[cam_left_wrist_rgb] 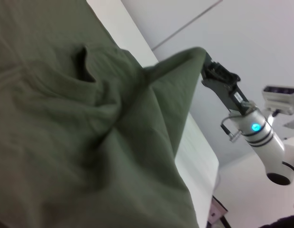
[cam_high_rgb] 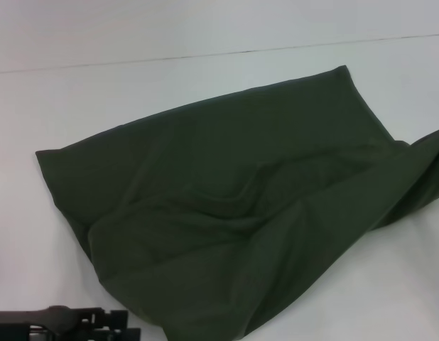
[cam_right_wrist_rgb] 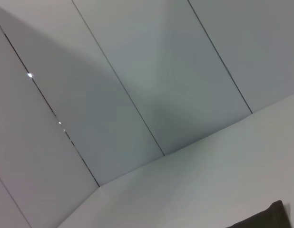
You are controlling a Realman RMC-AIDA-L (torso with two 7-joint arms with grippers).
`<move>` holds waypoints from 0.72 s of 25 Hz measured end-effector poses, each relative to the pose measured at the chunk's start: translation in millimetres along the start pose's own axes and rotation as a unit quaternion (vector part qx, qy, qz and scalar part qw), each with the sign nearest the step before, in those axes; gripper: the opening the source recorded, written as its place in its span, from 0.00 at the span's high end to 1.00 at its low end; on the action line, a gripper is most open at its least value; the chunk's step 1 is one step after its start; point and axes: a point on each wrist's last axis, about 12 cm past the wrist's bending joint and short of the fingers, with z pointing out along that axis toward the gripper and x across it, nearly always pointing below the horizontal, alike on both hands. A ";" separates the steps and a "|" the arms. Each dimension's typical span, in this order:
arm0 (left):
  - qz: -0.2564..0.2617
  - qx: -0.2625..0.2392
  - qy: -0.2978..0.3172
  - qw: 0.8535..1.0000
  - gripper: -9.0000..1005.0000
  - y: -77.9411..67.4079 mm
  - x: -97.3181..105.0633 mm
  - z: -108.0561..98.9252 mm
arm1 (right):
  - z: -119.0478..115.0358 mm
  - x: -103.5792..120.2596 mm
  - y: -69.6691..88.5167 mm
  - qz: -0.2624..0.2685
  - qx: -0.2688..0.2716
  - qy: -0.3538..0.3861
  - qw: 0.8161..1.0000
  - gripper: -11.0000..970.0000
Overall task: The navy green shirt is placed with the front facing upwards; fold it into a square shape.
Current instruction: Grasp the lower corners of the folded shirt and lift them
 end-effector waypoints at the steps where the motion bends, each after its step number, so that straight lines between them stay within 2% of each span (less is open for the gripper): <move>1: -0.001 0.004 0.003 1.000 0.14 0.3 0.1 3.6 | -0.1 0.2 0.1 0.000 0.000 0.000 1.000 0.94; 13: -0.015 0.005 -0.006 1.000 0.14 7.7 -1.2 29.2 | -0.7 1.3 1.3 0.002 -0.002 -0.001 1.000 0.94; 18: -0.015 0.007 0.007 1.000 0.14 8.0 -1.8 32.1 | -0.6 1.6 1.6 0.003 -0.002 -0.001 1.000 0.94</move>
